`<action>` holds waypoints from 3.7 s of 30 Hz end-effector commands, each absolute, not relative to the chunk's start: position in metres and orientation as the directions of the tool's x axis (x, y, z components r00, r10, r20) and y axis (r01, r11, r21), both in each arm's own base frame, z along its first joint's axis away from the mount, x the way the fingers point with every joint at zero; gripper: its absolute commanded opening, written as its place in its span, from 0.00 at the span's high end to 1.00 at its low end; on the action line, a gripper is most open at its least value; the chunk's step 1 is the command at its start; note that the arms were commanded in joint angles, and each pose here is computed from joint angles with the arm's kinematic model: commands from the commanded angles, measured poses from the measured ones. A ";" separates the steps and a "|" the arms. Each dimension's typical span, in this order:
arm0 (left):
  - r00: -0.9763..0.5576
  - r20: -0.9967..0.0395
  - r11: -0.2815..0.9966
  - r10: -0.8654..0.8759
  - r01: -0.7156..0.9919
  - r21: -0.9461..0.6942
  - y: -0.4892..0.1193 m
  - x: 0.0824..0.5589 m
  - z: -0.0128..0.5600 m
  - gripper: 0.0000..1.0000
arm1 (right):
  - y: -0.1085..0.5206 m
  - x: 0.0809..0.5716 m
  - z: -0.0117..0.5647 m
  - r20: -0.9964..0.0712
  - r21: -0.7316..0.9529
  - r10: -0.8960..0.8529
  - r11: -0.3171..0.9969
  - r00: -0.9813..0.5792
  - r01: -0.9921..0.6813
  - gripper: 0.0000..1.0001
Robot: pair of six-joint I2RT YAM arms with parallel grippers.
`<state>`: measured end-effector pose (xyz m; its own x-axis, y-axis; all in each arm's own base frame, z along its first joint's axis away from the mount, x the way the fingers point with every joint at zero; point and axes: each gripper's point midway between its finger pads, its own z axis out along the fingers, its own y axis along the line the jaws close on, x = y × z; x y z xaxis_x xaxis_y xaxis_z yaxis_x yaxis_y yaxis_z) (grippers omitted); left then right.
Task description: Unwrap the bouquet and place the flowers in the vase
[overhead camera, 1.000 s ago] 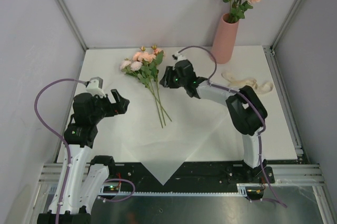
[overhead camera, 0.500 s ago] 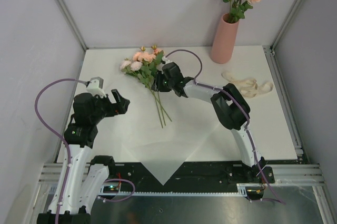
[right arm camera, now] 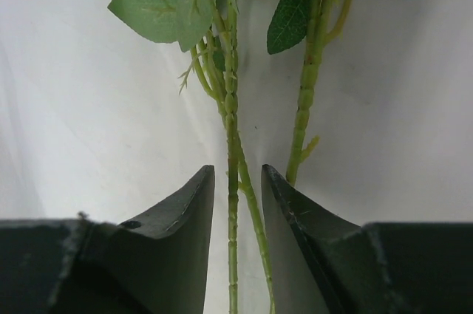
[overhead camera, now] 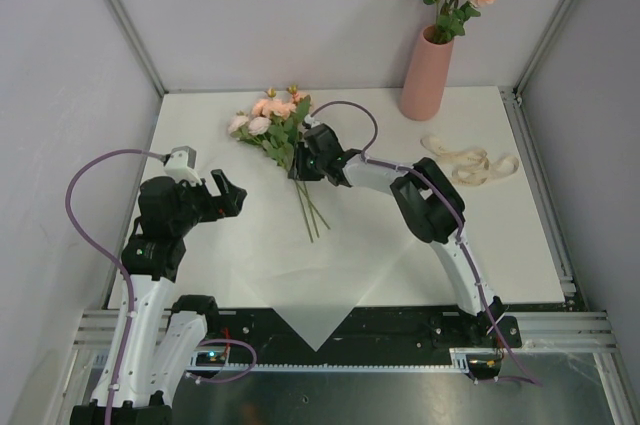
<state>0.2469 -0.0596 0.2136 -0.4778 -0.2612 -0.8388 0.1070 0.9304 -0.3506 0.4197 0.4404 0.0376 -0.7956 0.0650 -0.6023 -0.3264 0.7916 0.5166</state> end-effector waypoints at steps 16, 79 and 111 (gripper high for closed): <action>-0.453 -0.855 0.927 -0.254 0.138 -0.349 -0.063 0.249 0.219 0.00 | 0.452 0.424 0.109 -0.735 0.551 0.158 0.706 -0.660 -0.445 1.00; -0.531 -0.634 0.713 -0.562 0.075 -0.697 -0.105 0.301 0.203 0.03 | 0.426 0.361 0.187 -0.483 0.840 0.271 0.410 -0.832 -0.355 1.00; -0.677 -0.426 0.620 -0.601 -0.058 -0.783 -0.178 0.395 0.080 0.36 | 0.413 0.351 0.225 -0.478 0.868 0.336 0.322 -0.812 -0.378 1.00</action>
